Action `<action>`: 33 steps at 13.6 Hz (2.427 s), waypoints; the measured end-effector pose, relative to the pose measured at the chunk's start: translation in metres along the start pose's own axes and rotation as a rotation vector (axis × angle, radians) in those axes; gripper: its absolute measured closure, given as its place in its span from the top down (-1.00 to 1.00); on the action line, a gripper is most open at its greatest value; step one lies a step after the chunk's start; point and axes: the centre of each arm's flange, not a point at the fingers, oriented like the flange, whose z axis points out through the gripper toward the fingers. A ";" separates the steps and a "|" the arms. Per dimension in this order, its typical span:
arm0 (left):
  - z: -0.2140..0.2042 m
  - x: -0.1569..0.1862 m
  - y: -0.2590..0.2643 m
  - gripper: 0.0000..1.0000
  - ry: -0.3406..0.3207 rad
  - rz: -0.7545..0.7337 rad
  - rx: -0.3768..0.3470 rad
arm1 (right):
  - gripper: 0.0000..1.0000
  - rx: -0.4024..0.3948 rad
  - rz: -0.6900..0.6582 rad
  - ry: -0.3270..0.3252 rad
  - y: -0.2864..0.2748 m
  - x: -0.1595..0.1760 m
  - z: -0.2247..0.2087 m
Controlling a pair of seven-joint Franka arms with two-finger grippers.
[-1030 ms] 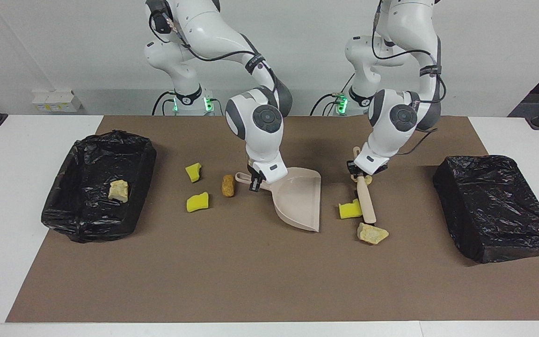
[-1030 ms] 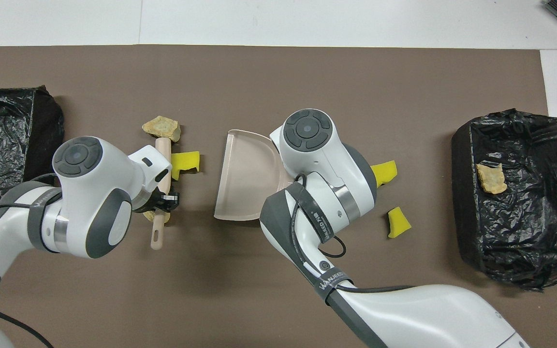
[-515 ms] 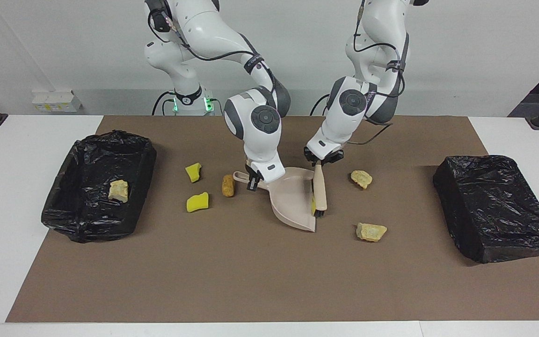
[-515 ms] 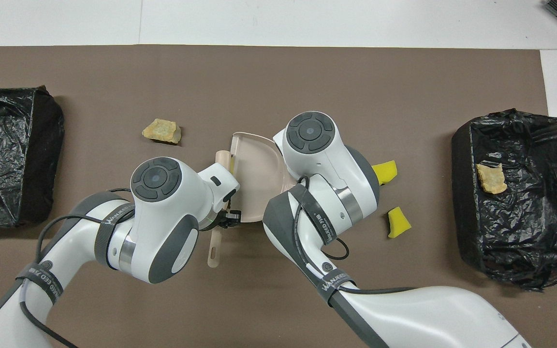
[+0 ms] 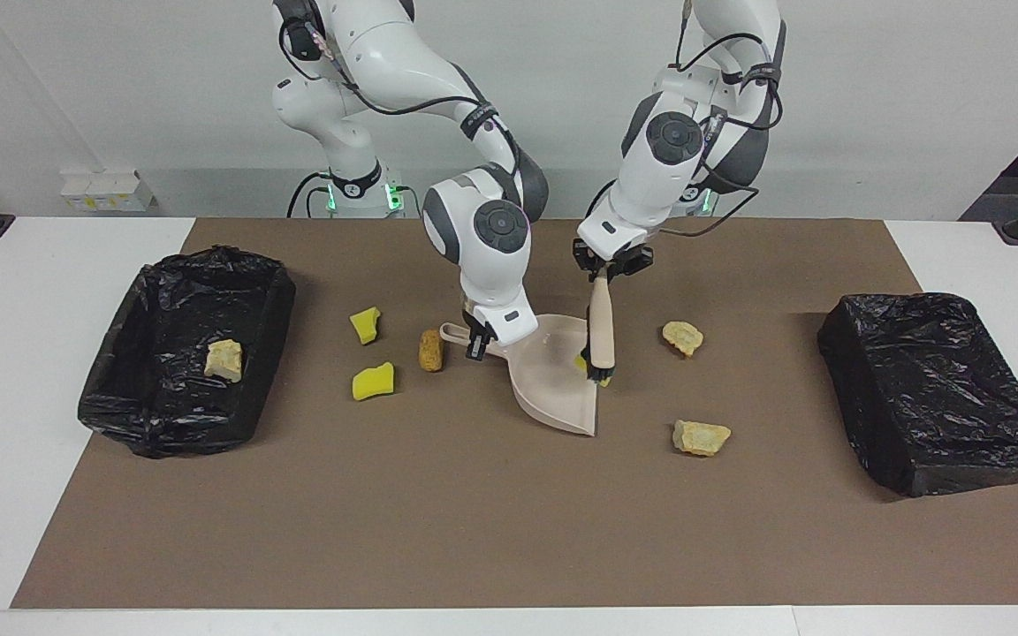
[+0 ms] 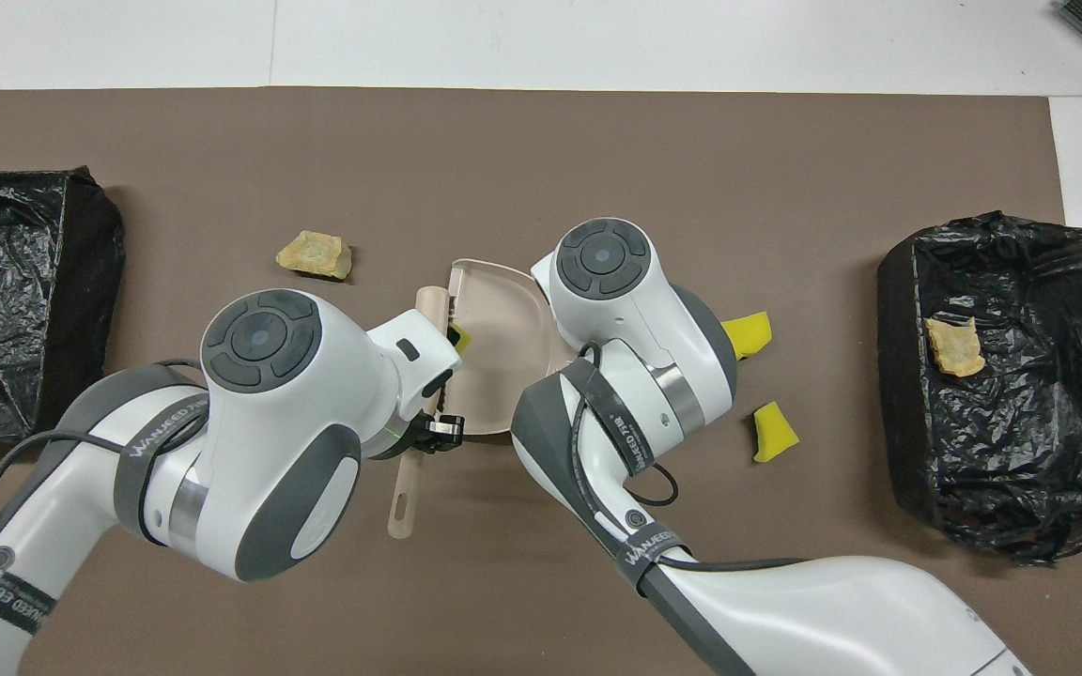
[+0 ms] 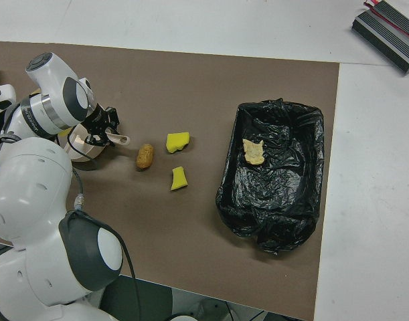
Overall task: Sweep and dump trash in bin
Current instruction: 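Sweep the bread and sponge pieces into the dustpan with the left gripper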
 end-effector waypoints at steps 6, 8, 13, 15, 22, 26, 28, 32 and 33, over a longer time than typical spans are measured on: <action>-0.009 0.036 -0.104 -0.49 0.017 0.025 -0.026 | -0.36 0.007 0.000 -0.005 -0.003 -0.003 0.004; -0.009 0.039 -0.113 -0.49 0.018 0.049 -0.028 | -0.36 0.004 0.000 -0.002 -0.004 -0.004 0.003; 0.026 0.006 -0.002 -0.49 0.038 0.120 -0.009 | -0.36 0.004 0.002 -0.002 -0.004 -0.004 0.005; 0.052 -0.021 0.041 -0.49 0.029 0.083 0.004 | -0.36 0.004 0.003 -0.001 -0.005 -0.005 0.005; 0.067 -0.072 0.070 -0.49 -0.097 -0.073 0.089 | -0.36 0.005 0.004 -0.001 -0.006 -0.006 0.005; 0.081 -0.132 0.092 -0.49 -0.126 -0.019 0.143 | -0.36 0.006 0.005 -0.002 -0.006 -0.006 0.006; 0.084 -0.157 0.095 -0.49 -0.149 0.011 0.172 | -0.36 0.006 0.007 -0.002 -0.006 -0.006 0.006; 0.084 -0.181 0.090 -0.49 -0.232 0.027 0.244 | -0.36 0.006 0.007 -0.003 -0.007 -0.006 0.006; 0.084 -0.183 0.085 -0.49 -0.257 0.023 0.260 | -0.36 0.006 0.007 -0.003 -0.007 -0.006 0.006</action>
